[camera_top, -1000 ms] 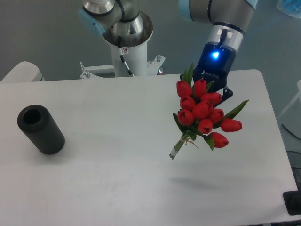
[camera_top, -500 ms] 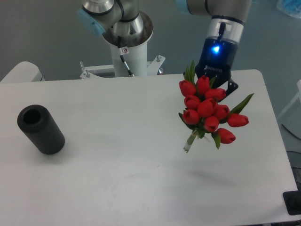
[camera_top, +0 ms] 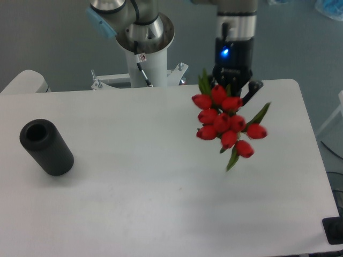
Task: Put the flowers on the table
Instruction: 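Swing the bouquet down and lay it flat on the table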
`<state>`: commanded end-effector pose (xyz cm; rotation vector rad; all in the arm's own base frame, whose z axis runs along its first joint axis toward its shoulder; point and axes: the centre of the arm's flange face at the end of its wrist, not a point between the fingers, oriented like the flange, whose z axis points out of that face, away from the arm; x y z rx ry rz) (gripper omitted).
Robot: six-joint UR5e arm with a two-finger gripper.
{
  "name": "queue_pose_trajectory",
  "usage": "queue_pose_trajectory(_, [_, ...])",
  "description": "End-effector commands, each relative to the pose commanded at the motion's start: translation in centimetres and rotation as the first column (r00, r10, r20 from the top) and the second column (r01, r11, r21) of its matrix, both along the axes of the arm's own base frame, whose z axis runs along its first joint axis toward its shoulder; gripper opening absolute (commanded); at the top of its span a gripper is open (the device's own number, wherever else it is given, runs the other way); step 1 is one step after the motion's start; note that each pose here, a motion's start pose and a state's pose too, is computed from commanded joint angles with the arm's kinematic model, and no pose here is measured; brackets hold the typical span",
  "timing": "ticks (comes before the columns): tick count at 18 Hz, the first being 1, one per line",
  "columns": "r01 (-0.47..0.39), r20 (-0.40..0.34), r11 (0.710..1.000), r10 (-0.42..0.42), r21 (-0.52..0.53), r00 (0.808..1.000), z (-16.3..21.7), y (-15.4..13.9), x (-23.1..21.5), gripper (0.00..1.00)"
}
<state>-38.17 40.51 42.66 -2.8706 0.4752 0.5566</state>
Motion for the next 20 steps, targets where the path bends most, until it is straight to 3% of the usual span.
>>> queue_pose_trajectory(3, [0.026, -0.035, 0.969, -0.036, -0.245, 0.999, -5.3, 1.7, -0.2, 0.18])
queue_pose_trajectory(8, [0.037, -0.079, 0.846, -0.094, -0.532, 0.992, -13.0, 5.0, 1.3, 0.17])
queue_pose_trajectory(12, [0.049, -0.053, 0.823, -0.095, -0.565, 0.994, -16.6, 6.6, 1.9, 0.18])
queue_pose_trajectory(16, [0.059, -0.033, 0.825, -0.094, -0.562, 0.995, -17.7, 6.9, 1.3, 0.20])
queue_pose_trajectory(17, [0.059, -0.029, 0.827, -0.091, -0.559, 0.995, -17.9, 6.9, 1.0, 0.30])
queue_pose_trajectory(19, [0.041, -0.047, 0.838, -0.079, -0.544, 0.996, -16.6, 6.5, -0.9, 1.00])
queue_pose_trajectory(20, [0.023, -0.060, 0.849, -0.064, -0.527, 0.996, -15.7, 6.6, -1.9, 1.00])
